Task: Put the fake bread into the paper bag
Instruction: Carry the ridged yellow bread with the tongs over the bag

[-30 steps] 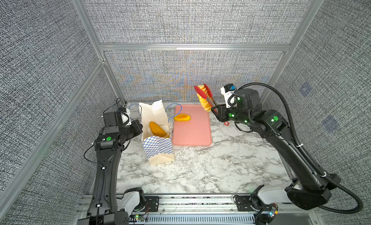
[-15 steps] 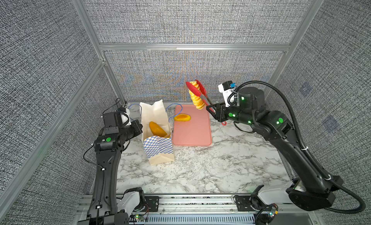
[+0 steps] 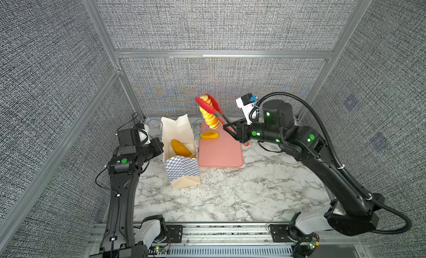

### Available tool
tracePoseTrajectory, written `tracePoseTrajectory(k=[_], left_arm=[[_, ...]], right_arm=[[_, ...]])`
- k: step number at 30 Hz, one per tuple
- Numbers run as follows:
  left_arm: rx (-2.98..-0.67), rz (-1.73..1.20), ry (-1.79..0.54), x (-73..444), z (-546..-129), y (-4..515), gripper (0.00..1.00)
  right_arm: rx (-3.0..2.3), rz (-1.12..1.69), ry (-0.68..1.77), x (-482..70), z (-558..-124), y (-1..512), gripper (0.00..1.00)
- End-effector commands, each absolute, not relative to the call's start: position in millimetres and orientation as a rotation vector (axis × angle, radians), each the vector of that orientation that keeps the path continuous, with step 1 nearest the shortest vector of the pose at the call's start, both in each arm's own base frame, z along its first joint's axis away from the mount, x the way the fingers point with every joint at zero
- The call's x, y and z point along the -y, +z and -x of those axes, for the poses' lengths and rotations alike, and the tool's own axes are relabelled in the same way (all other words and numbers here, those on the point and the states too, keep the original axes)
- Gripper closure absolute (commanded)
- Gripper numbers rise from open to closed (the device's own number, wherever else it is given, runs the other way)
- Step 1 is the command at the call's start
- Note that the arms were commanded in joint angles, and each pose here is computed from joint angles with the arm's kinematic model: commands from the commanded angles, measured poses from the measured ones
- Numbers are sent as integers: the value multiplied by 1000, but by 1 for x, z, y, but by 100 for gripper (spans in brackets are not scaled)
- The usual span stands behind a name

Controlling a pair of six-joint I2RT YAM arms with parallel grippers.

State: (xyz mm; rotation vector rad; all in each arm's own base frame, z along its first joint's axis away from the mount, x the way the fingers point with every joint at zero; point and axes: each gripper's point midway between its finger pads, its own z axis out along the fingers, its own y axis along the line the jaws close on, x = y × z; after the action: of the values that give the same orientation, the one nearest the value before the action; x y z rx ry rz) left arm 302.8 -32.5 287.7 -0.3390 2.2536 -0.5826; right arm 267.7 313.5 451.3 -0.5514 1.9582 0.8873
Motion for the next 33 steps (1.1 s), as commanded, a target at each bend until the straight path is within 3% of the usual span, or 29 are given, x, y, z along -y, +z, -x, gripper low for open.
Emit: tracePoseTrajectory(k=[1, 23, 33], left_arm=[[-2249, 343, -583, 32, -302, 289, 100], [-2254, 342, -581, 33, -299, 286, 100], [-2250, 345, -584, 32, -300, 286, 100]], right_arm=[[-1886, 574, 936, -327, -265, 468, 63], [-1896, 658, 1088, -400, -254, 457, 64], [-1959, 624, 1119, -417, -262, 428, 64]])
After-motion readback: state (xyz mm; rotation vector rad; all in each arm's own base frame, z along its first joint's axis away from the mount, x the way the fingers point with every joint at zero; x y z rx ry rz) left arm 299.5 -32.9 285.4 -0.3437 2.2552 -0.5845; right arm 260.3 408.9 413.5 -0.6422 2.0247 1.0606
